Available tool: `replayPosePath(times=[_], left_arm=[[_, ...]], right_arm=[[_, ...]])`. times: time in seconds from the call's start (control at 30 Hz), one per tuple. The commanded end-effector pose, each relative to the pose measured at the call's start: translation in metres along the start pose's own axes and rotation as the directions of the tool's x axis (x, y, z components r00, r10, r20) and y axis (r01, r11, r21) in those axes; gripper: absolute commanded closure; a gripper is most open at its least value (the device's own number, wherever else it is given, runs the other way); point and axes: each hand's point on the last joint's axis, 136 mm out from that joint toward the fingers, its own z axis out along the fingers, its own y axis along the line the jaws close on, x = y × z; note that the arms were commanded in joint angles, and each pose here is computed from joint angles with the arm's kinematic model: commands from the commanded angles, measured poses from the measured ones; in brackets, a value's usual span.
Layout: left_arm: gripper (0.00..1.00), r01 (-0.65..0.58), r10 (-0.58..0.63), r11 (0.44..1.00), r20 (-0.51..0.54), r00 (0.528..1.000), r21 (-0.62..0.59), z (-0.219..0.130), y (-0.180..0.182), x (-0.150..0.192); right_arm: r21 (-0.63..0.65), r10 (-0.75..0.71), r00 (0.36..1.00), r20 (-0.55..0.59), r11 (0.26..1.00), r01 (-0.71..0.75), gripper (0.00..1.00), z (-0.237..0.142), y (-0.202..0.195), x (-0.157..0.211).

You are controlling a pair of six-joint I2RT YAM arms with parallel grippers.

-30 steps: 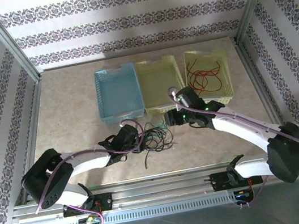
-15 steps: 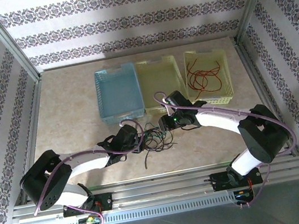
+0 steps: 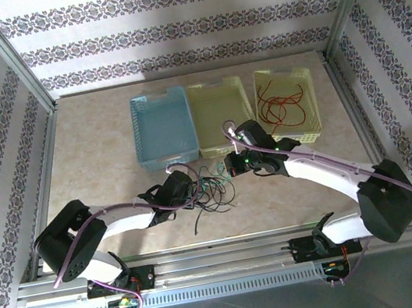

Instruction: Untangle the cables

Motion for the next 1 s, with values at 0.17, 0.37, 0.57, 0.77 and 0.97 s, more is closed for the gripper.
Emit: replayPosePath(times=[0.17,0.37,0.57,0.77,0.97], left_arm=[[1.0,0.011,-0.015,0.997,-0.051,0.999,-0.077,0.015,0.014,0.011],[1.0,0.004,-0.013,0.993,-0.073,0.997,-0.119,0.015,0.022,0.016],[1.0,0.001,-0.012,0.993,-0.089,0.996,-0.12,0.014,0.023,0.02],[1.0,-0.015,0.006,0.994,-0.088,0.996,-0.105,0.01,0.022,0.02],[1.0,0.037,-0.044,0.991,-0.054,0.998,-0.131,-0.003,0.039,0.024]], right_arm=[[0.199,-0.009,0.975,0.222,0.979,-0.036,1.0,-0.063,-0.026,-0.034],[0.388,0.058,0.897,0.437,0.888,-0.246,1.0,-0.122,-0.084,-0.05],[0.432,0.114,0.855,0.506,0.824,-0.366,1.0,-0.149,-0.116,-0.044],[0.583,0.073,0.867,0.493,0.712,-0.391,1.0,-0.166,-0.145,-0.027],[0.681,0.082,0.86,0.504,0.576,-0.453,1.0,-0.183,-0.177,-0.004]])
